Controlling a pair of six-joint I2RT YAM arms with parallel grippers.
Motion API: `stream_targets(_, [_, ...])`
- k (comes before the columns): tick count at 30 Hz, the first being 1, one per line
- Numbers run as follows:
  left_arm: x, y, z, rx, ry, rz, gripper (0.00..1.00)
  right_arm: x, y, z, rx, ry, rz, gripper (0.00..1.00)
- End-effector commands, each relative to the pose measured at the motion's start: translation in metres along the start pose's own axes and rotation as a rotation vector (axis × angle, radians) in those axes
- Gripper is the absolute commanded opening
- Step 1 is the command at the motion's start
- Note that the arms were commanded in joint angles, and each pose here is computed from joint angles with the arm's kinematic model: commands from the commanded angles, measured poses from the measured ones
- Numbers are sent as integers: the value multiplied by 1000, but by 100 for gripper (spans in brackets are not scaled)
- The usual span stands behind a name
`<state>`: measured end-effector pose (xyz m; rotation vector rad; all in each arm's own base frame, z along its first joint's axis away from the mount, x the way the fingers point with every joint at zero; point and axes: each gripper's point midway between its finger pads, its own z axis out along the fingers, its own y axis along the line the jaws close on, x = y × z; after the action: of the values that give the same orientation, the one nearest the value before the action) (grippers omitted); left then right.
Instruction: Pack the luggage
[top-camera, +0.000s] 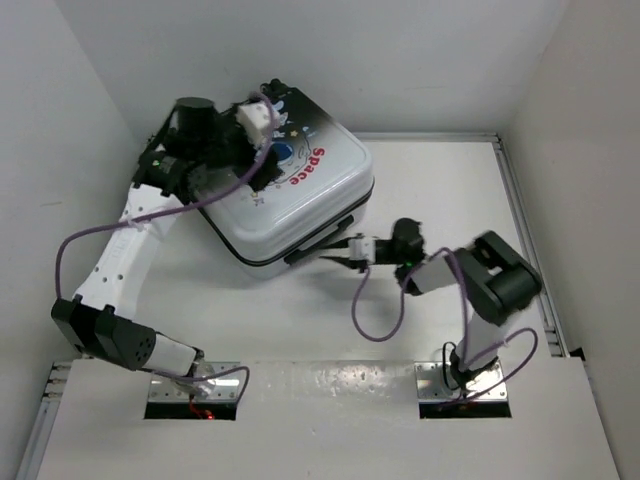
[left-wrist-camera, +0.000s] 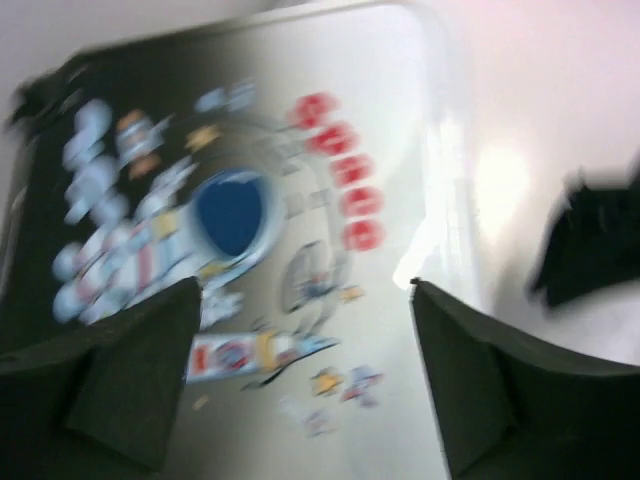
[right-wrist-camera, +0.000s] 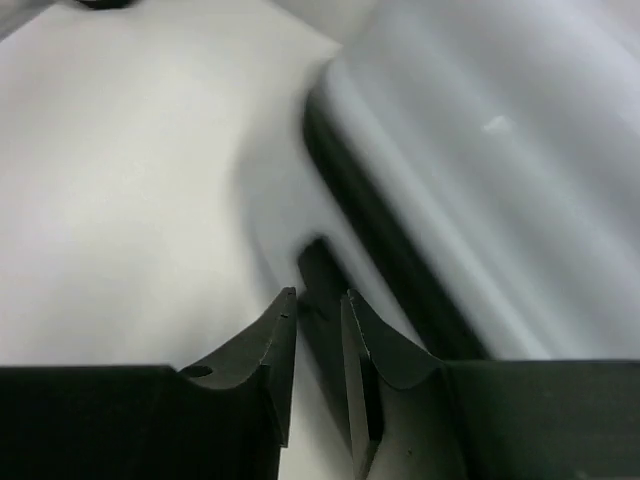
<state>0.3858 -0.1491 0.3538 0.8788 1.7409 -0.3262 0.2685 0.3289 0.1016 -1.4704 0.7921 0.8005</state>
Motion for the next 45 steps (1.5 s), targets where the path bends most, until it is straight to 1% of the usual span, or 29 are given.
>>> stream_targets(1, [-10,-66,1,194,28,186,86,-77,-57,-71,289,-85,-209,25])
stream_targets(2, [-7,-73,5,196,44,210,82,-69,-55,-83,325,-43,-149,27])
stream_targets(3, [5,-88,13,242,76,206,79,-78,-52,-98,364,-21,-145,28])
stream_targets(4, [9,-108,22,296,89,209,75,-69,-66,-134,493,76,-91,28])
stream_targets(5, [12,-121,25,326,107,189,75,-39,-55,-145,500,184,58,28])
stream_targets(6, [19,-131,31,344,132,180,75,-23,-45,-167,533,298,196,28])
stream_targets(7, [21,-153,39,375,155,194,74,-29,-70,-194,638,383,159,28])
stream_targets(8, [37,-158,54,354,228,171,74,-21,-65,-214,669,449,273,27])
stream_targets(9, [46,-166,63,357,263,165,74,-12,-52,-224,683,491,372,27])
stream_targets(10, [56,-172,71,353,301,163,74,-9,-56,-247,777,510,437,25])
stream_targets(11, [60,-183,79,359,326,171,75,-16,-57,-255,810,519,429,25])
stream_targets(12, [78,-191,92,360,388,148,77,-8,-44,-267,836,558,501,25])
stream_targets(13, [87,-188,100,318,422,155,80,-6,-42,-277,865,578,509,25])
stream_targets(14, [95,-195,108,310,448,167,81,-8,-39,-284,903,593,521,25])
stream_targets(15, [112,-192,120,266,501,155,83,-5,-34,-293,932,610,551,25])
stream_targets(16, [118,-196,127,257,514,157,83,-5,-32,-299,951,621,557,25])
stream_targets(19, [136,-187,151,167,557,135,83,-3,-24,-314,998,653,574,25])
stream_targets(22, [148,-176,170,74,592,136,84,-4,-19,-316,1011,662,588,25])
stream_targets(24, [156,-165,178,-1,622,146,84,-7,-17,-316,1014,661,588,25])
stream_targets(27, [171,-157,186,-66,663,161,84,-8,-16,-316,1020,658,594,25])
stream_targets(28, [170,-156,188,-96,652,178,84,-8,-16,-316,1022,658,592,25])
stream_targets(33, [193,-149,195,-177,685,239,85,-6,-14,-319,1027,666,596,25])
stream_targets(34, [202,-151,197,-186,708,258,85,-6,-14,-319,1027,665,595,25])
stream_targets(37, [206,-143,195,-231,717,294,85,-2,-8,-319,1022,677,624,25])
stream_targets(38, [197,-145,196,-242,689,297,85,-2,-7,-319,1018,679,622,25])
stream_targets(39, [200,-145,191,-240,698,300,85,-1,-6,-319,1021,681,626,25])
stream_targets(41, [186,-137,186,-263,676,318,85,0,-4,-318,1014,680,634,25])
stream_targets(43, [176,-140,183,-262,653,317,85,0,-1,-317,1007,677,638,25])
stream_targets(45, [176,-139,177,-259,664,321,86,0,0,-316,1006,674,638,25])
